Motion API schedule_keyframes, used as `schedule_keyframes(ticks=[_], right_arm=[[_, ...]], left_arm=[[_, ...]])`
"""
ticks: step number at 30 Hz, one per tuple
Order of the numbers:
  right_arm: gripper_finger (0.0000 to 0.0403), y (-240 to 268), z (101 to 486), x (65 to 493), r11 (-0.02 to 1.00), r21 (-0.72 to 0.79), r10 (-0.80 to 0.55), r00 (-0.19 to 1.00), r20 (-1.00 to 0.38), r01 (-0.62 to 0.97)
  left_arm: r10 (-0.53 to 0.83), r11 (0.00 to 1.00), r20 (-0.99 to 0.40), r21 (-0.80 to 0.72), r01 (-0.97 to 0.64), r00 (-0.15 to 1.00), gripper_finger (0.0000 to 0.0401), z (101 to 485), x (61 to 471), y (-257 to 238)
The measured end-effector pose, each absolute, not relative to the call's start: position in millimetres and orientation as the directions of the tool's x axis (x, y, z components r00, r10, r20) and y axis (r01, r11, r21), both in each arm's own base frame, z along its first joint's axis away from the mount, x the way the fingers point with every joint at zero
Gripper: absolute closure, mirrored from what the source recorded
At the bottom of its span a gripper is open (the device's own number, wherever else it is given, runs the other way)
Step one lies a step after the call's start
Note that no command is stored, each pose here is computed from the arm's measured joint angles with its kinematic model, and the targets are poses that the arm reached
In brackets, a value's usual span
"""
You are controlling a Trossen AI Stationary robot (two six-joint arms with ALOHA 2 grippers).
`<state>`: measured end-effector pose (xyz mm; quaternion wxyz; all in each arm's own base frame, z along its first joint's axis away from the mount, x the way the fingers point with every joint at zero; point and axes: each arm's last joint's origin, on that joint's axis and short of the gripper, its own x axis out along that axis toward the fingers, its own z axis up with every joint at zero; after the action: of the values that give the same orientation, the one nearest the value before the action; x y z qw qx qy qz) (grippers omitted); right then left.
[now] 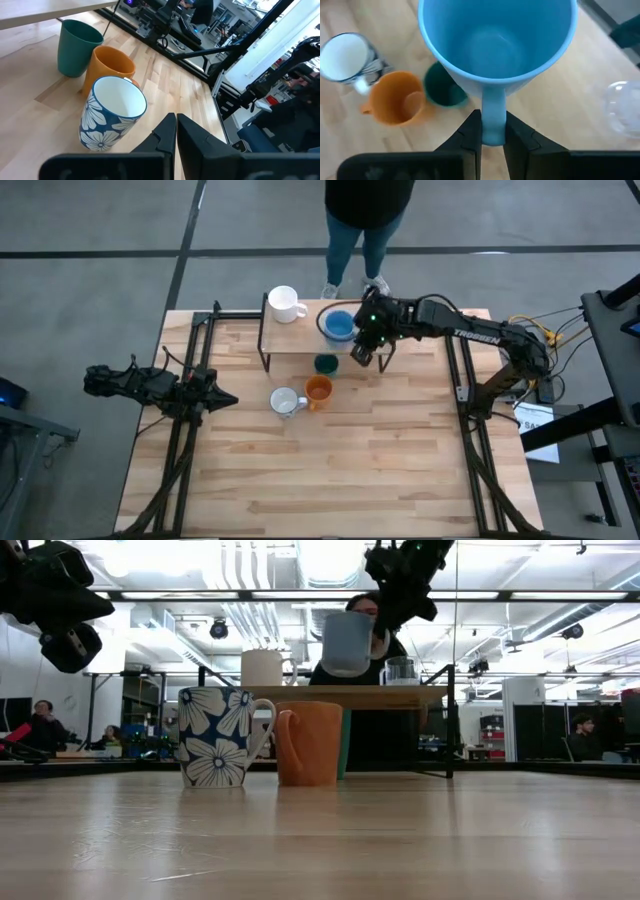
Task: Stack small to large cups/mugs on shelf
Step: Put the blue mug on the shelf
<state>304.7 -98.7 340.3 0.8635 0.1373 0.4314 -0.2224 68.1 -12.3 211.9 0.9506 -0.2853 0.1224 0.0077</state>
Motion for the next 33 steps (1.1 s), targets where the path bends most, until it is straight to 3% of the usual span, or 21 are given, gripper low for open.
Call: schedule_keyframes(ticks=[12,33], right_arm=[[0.0359,-129.5,344.3,300.0,0.842,0.074,-0.299,0.576,-0.761,0.535],[0.0359,-161.1,338.2,287.5,0.799,0.08,-0.32,0.534,-0.783,0.596]], left_arm=[[-0.051,0.837,-0.242,-0.54,-0.091,0.969,0.0401,211.4,67.9,-12.1],[-0.036,0.836,-0.241,-0.539,-0.103,0.97,0.0401,211.5,68.0,-11.7]])
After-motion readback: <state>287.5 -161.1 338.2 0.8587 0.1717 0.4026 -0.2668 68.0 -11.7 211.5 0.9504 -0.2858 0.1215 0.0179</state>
